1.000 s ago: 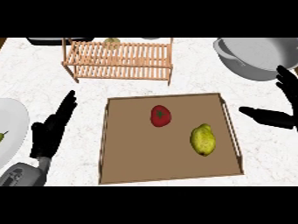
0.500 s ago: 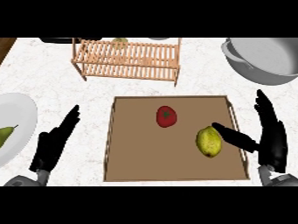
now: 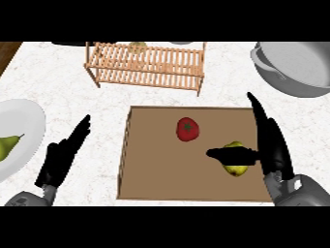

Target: Pick the tomato from the tray and place it in the tiered shelf

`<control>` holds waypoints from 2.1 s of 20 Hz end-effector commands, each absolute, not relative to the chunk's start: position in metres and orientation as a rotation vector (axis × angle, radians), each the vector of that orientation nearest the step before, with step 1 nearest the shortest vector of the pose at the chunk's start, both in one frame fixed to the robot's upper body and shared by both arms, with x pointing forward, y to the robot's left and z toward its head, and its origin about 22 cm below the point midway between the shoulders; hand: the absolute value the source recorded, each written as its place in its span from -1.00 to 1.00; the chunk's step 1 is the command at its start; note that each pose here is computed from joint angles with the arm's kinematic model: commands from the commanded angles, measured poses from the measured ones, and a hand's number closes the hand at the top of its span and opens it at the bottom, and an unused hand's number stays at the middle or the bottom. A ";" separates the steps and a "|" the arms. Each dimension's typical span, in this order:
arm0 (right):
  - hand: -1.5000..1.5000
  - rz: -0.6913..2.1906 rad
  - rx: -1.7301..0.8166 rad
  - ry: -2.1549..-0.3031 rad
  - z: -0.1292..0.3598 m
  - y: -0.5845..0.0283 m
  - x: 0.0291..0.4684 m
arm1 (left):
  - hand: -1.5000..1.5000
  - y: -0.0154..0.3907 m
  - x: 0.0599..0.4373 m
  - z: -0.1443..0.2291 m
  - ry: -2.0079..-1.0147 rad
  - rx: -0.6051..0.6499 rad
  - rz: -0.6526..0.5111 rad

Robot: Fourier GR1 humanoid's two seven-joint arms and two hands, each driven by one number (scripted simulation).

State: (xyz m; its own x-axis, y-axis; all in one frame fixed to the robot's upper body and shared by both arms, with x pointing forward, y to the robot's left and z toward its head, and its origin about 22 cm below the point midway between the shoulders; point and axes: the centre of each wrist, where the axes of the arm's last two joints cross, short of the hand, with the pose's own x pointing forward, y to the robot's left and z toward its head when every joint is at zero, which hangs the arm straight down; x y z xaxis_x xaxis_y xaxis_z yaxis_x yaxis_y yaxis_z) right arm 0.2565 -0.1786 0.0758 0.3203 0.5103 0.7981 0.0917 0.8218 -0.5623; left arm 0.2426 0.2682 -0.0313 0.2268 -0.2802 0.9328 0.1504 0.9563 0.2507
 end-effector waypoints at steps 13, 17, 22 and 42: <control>-1.00 0.707 -0.977 -0.722 0.104 -0.073 0.321 | 0.00 0.258 0.242 -0.036 -1.304 0.084 -0.319; -1.00 0.713 -0.901 -0.657 0.103 -0.048 0.334 | 0.00 0.262 0.243 -0.031 -1.322 0.075 -0.310; -1.00 0.742 -0.907 -0.535 0.081 -0.039 0.343 | 0.00 0.266 0.245 -0.037 -1.311 0.125 -0.305; -1.00 0.770 -1.042 -0.407 0.052 -0.025 0.358 | 0.00 0.271 0.237 -0.043 -1.308 0.129 -0.288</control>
State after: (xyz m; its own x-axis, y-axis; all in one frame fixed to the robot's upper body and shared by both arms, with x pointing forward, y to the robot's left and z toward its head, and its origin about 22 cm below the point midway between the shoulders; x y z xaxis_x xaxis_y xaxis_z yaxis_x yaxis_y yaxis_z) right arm 0.3593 -0.0346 0.0493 0.5296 0.8448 0.0769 -0.3502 0.3003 -0.8872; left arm 0.2393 0.2710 -0.0361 0.2242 -0.2724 0.9357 0.1473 0.9586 0.2438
